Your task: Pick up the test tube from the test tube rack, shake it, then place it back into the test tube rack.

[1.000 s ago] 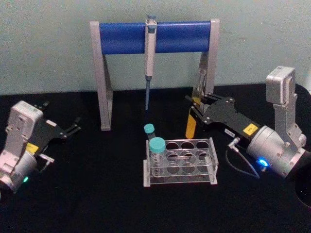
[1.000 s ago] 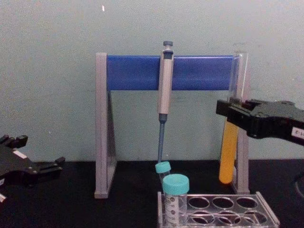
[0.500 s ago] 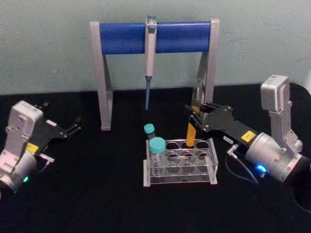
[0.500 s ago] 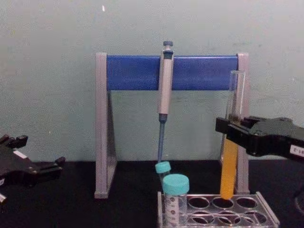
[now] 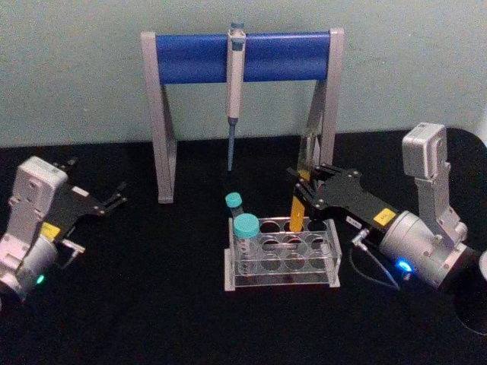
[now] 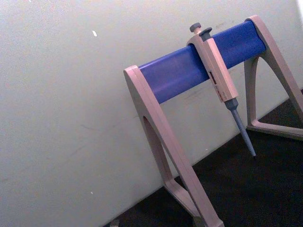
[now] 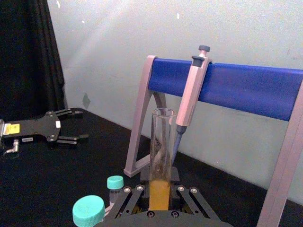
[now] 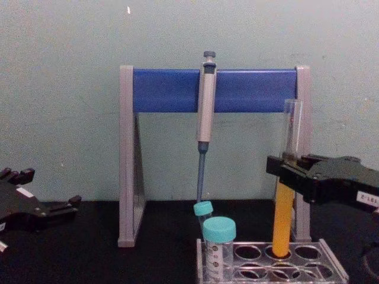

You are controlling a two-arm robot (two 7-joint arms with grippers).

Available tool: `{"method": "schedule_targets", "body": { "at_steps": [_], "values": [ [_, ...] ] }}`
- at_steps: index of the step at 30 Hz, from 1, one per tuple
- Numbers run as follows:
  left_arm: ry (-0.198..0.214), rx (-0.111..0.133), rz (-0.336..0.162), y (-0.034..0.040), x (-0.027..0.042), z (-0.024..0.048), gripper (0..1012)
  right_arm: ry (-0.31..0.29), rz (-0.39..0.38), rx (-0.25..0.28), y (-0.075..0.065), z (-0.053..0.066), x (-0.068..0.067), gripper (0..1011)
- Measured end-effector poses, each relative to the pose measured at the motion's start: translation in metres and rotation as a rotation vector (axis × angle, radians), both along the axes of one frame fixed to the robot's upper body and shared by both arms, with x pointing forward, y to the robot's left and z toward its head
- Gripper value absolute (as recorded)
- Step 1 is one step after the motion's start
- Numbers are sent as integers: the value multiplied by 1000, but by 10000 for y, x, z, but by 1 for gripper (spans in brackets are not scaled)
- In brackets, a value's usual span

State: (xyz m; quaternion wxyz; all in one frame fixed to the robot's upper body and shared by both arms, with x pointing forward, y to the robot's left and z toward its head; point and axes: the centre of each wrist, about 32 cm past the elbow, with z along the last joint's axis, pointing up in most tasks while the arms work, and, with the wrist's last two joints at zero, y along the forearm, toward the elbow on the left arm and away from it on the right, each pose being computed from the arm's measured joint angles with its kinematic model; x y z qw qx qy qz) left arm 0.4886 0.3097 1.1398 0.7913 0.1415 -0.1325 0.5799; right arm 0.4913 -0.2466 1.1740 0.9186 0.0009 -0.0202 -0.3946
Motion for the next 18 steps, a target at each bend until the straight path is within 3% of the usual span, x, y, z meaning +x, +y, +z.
{"method": "schedule_targets", "body": {
  "at_steps": [18],
  "values": [
    [0,0,0,0,0,0,1001,27,-13,-21,6,-126,27,230]
  ]
}}
